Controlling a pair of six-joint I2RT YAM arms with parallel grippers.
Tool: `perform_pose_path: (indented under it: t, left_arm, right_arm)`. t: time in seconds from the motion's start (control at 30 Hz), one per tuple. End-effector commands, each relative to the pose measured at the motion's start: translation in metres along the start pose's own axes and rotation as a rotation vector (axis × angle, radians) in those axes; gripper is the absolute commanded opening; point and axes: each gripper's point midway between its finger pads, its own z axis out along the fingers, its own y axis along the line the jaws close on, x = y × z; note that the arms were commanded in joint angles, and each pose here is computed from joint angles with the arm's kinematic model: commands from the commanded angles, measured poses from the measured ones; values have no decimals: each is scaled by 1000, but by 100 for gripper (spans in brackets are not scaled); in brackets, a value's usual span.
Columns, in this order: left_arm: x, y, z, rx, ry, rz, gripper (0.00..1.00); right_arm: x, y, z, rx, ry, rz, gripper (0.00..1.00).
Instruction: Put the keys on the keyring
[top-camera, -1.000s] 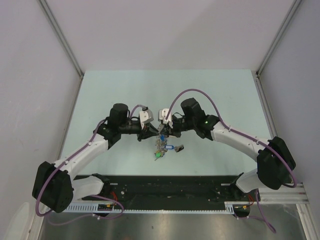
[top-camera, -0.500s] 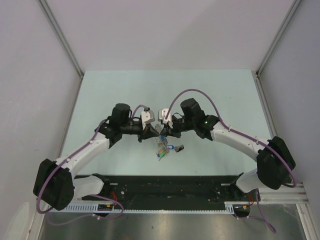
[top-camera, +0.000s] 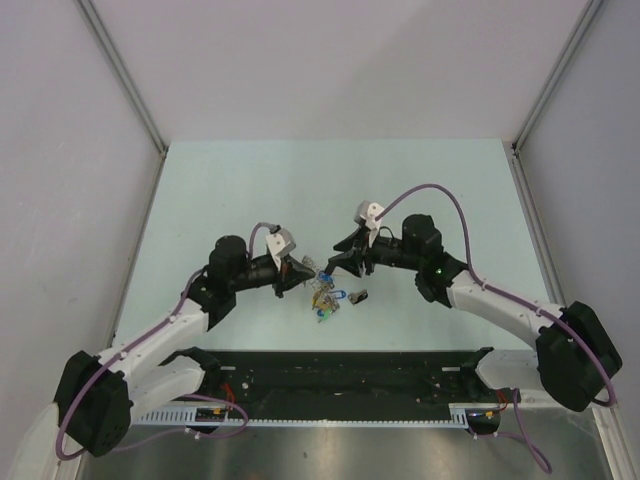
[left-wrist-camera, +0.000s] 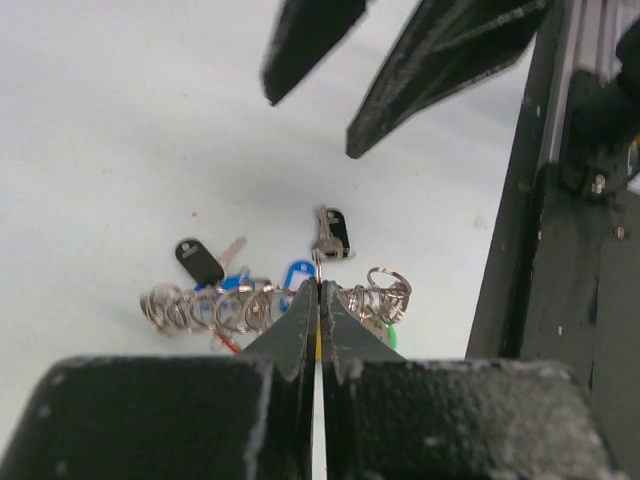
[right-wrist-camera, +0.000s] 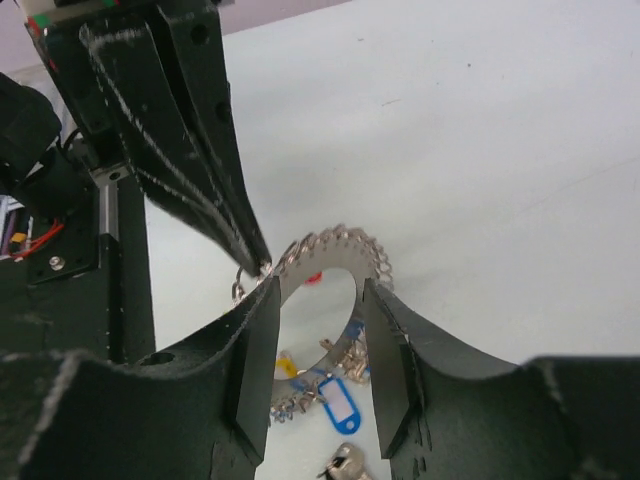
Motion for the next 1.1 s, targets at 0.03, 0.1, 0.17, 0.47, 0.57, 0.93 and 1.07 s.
perform_pose_path:
  t: [0.03, 0.1, 0.17, 0.47, 0.57, 0.93, 1.07]
  left_arm:
    - [-37, 3, -5, -80, -207, -12, 0]
    - [-40, 4, -6, -87, -236, -19, 0]
    - [-39, 3, -6, -88, -246, -26, 0]
    - [-39, -1, -5, -73, -262, -23, 0]
    - [-39, -1, -5, -72, -260, -22, 1]
    - [-41, -2, -5, -67, -266, -15, 0]
    - [-42, -3, -6, -68, -269, -11, 0]
  right_arm:
    - [-14, 4, -10, 40, -201, 106, 43]
    - [-3, 9, -9, 22, -221, 128, 43]
    - [2, 12, -7, 7, -236, 155, 43]
    - [8, 15, 9, 5, -344, 175, 42]
    - [11, 12, 14, 38, -360, 182, 42]
    - [23, 6, 26, 89, -376, 196, 38]
    - [23, 3, 26, 105, -394, 206, 33]
